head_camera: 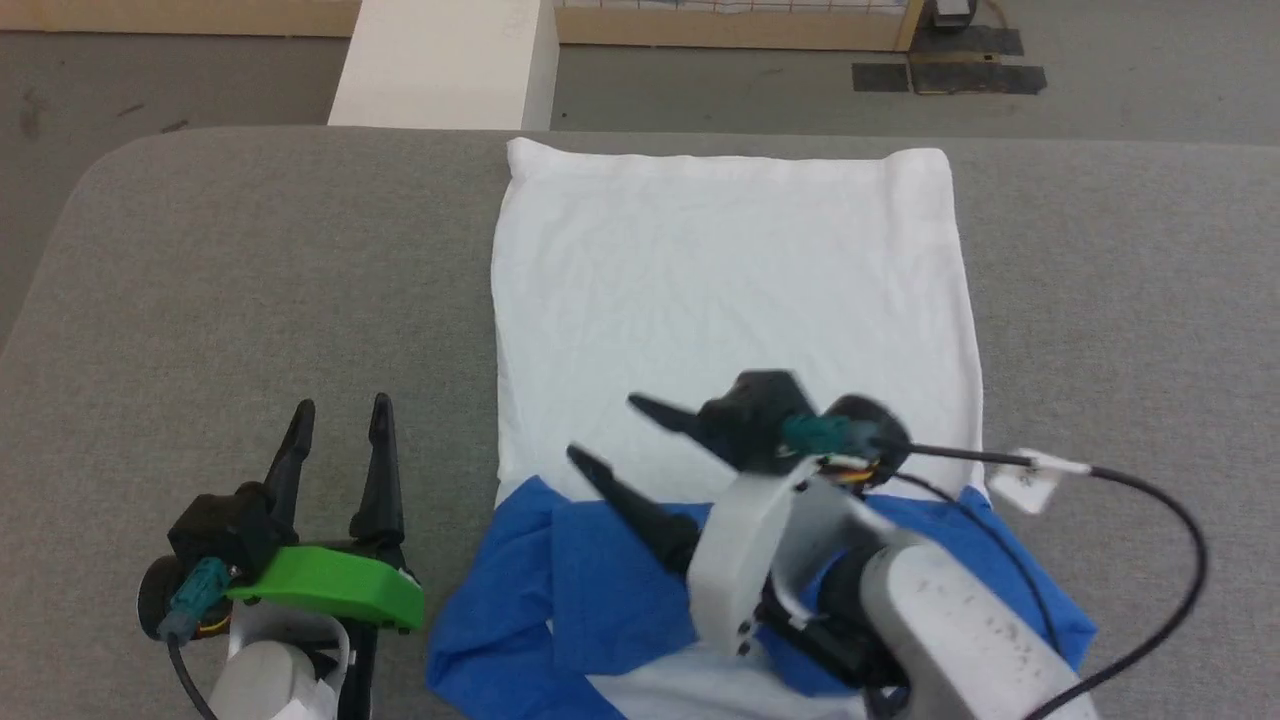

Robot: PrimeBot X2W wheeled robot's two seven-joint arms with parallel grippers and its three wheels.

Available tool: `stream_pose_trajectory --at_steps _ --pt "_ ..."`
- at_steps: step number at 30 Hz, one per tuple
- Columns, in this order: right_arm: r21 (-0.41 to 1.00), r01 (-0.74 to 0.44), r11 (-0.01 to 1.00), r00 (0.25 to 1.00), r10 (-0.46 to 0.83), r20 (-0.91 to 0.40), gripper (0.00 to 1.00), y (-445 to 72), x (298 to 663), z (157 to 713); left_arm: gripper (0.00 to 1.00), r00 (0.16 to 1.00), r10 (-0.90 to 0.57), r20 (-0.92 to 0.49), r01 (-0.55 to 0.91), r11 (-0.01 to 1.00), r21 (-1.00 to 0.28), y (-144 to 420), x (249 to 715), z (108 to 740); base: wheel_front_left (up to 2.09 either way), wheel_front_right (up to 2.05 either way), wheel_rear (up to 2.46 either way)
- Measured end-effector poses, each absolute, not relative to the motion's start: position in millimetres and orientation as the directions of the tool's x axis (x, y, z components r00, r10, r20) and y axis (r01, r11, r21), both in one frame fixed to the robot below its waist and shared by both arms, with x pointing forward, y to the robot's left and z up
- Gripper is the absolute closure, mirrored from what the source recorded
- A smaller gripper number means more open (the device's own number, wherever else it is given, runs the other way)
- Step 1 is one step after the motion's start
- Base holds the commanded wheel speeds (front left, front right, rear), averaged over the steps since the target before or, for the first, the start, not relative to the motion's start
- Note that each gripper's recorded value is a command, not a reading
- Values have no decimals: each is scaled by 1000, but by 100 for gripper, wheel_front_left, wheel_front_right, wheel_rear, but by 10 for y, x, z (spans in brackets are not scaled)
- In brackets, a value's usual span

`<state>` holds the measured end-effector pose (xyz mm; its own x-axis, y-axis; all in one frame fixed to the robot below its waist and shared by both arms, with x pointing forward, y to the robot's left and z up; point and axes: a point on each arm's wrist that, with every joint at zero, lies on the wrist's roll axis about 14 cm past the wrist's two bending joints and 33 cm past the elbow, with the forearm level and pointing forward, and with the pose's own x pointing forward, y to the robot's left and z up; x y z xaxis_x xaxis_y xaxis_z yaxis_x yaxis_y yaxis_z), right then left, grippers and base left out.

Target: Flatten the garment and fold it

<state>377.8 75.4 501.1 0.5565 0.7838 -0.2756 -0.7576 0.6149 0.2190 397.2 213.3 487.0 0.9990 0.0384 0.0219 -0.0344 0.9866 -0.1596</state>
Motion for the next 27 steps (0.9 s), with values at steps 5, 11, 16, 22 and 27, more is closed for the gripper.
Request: stream_pose_trajectory --at_steps 5,11,16,22,27 --pt "139 -621 771 778 628 -6 0 116 4237 5681 0 996 -65 59 71 993 -99 1961 4199 5031 0 0 0" --pt "95 -429 898 902 420 97 0 -625 4453 5811 0 971 -218 100 217 976 23 1747 4756 5404 0 0 0" --pt "80 -297 952 953 291 84 0 -1079 4597 5619 0 955 -294 49 288 952 102 1624 5325 5543 0 0 0" --pt "105 -217 971 976 214 35 0 -1360 4690 5301 0 929 -315 -192 329 943 44 1545 5882 5171 0 0 0" --pt "129 -159 979 987 162 -10 0 -1555 4714 5050 0 870 -339 -358 370 929 21 1460 6185 4872 0 0 0"
